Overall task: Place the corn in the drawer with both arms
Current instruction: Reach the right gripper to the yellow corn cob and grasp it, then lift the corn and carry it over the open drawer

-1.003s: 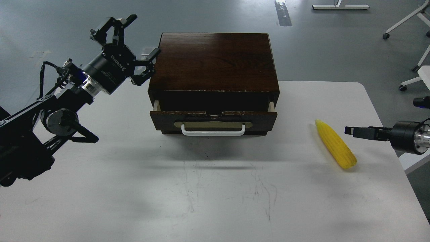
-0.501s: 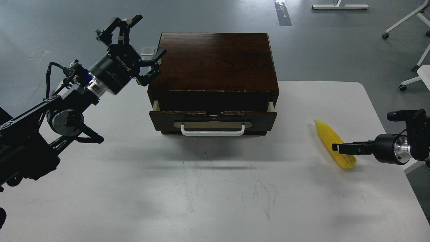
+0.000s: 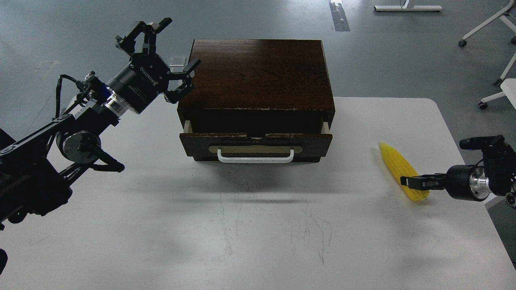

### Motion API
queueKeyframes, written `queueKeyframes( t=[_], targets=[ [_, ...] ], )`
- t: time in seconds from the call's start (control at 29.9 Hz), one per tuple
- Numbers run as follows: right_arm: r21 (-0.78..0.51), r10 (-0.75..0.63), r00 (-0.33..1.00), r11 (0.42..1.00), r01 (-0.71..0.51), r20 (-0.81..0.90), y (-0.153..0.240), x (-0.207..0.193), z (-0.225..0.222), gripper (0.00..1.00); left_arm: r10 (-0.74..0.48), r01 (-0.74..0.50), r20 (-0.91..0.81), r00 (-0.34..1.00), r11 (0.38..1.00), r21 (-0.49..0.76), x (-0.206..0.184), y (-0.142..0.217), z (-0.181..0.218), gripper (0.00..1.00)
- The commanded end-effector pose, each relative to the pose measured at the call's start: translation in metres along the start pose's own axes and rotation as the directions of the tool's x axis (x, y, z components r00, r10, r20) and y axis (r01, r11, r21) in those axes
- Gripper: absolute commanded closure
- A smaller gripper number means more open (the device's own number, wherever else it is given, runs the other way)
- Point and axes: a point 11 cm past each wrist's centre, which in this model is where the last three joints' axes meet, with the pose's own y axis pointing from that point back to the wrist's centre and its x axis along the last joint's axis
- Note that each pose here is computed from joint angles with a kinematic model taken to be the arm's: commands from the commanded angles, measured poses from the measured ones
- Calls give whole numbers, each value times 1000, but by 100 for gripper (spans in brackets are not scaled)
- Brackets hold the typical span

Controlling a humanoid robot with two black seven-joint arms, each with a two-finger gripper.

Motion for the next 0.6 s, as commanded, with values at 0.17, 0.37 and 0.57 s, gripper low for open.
queueKeyframes(
  t=[0.17,0.37,0.57],
  targets=[
    [87,178,976,982,-167,-127,44,96,-43,86,-25,25,3,1000,1000,4,-7,-2,-1,2],
    [182,328,901,941,-285,-284,94,181,-105,86,-30,29,10,1000,1000,7,-8,-2,-1,2],
    [249,324,806,942,-225,-496,101,224,-187,85,-30,30,14,999,1000,8,-8,-3,0,2]
  ],
)
